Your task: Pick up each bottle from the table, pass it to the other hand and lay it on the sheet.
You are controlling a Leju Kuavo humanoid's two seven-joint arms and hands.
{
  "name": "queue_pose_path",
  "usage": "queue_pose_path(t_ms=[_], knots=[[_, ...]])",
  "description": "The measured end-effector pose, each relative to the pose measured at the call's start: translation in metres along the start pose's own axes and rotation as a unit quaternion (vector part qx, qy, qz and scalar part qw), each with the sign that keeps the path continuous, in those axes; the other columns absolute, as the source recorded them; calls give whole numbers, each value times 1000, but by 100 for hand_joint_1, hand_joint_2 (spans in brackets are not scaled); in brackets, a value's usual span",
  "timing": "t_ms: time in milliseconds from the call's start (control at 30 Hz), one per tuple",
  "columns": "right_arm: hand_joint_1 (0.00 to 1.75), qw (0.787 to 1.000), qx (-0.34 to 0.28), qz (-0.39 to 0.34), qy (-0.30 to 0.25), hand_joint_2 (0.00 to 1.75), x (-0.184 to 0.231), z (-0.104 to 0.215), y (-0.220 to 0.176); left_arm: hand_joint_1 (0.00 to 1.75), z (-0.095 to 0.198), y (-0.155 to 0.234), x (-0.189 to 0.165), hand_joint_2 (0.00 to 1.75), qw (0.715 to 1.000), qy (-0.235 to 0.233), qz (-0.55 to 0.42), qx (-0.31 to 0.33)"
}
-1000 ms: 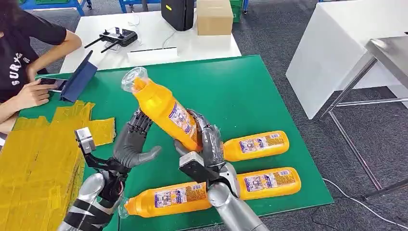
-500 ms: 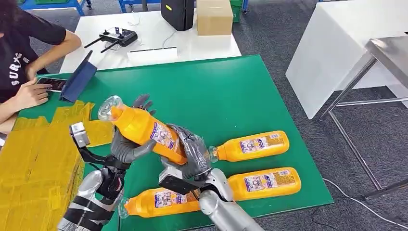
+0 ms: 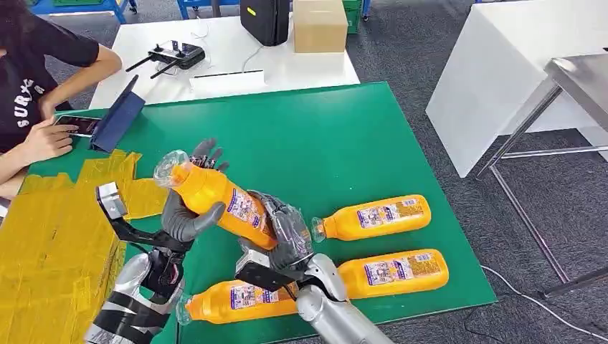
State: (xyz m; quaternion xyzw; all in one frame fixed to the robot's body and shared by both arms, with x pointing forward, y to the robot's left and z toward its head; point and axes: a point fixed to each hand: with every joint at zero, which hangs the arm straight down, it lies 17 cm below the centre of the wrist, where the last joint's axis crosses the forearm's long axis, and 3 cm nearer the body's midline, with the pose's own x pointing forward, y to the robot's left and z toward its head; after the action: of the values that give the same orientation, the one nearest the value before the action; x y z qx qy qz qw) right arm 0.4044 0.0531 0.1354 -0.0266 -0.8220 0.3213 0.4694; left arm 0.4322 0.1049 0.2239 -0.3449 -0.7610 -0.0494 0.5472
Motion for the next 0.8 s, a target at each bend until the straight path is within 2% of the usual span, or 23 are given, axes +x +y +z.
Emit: queue_pose_path(t_ms=[800], knots=[[175,1000,2,-17,7,175,-2,1,3,175,0,1,0,175,1000,0,-2,4]])
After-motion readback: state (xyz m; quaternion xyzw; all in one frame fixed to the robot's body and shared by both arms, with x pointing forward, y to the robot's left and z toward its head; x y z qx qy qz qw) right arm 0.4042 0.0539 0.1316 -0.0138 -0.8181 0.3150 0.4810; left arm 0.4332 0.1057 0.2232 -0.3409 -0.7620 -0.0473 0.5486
